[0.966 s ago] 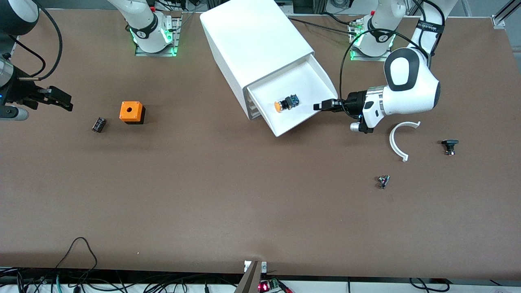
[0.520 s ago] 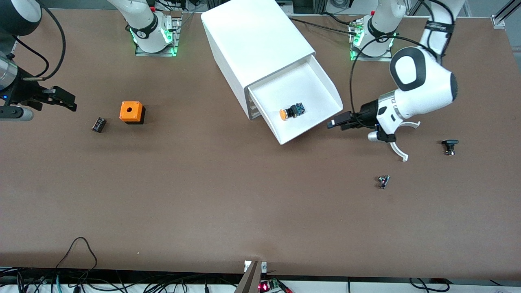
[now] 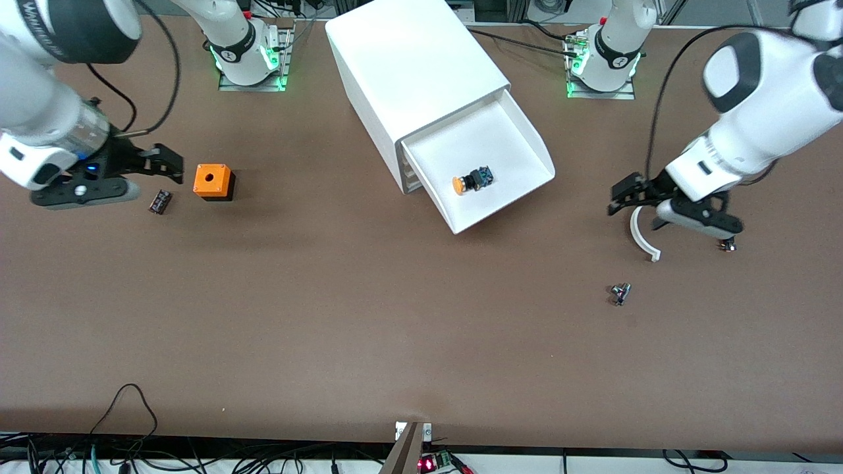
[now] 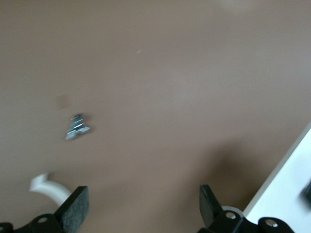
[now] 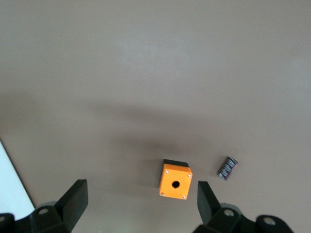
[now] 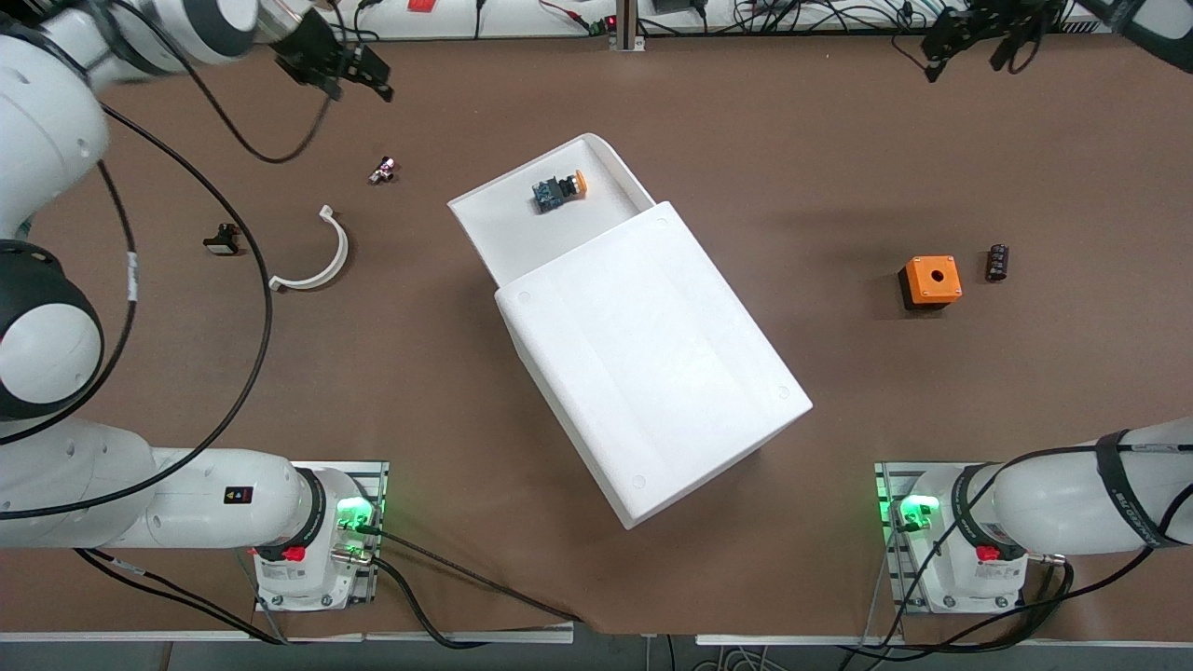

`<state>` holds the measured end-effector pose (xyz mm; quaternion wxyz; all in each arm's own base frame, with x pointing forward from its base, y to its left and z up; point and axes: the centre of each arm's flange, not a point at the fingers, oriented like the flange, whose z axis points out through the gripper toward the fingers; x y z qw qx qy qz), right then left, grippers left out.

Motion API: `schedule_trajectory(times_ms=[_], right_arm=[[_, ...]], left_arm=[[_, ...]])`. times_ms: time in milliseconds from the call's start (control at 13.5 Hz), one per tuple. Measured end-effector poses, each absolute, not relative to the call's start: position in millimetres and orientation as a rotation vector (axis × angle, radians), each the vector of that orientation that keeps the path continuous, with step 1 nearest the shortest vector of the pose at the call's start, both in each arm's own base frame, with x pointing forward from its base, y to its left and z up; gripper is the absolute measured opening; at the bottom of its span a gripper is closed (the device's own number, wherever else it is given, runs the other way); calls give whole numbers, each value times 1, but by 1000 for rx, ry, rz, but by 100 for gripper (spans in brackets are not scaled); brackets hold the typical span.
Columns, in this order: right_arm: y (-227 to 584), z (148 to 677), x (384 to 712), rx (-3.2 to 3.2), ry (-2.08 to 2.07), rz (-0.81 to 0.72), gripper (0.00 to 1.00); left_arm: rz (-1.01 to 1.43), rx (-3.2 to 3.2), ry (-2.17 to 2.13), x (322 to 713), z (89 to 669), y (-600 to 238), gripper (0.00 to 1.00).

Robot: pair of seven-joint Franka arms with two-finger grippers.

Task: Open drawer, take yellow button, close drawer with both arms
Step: 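Release the drawer with the left gripper while the right gripper reaches over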

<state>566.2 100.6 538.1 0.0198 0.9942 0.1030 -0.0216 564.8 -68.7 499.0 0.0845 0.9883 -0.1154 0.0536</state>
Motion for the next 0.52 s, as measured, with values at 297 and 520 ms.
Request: schedule_trajectory(times_ms=[297, 520], right_arm=[[229, 545, 549, 3039, 657, 6, 100], [343, 558, 533, 3001, 920, 105, 100]], left_arm=[[70, 3104, -371, 543, 577, -22, 100], [54, 3151, -363, 533, 590, -10, 100]])
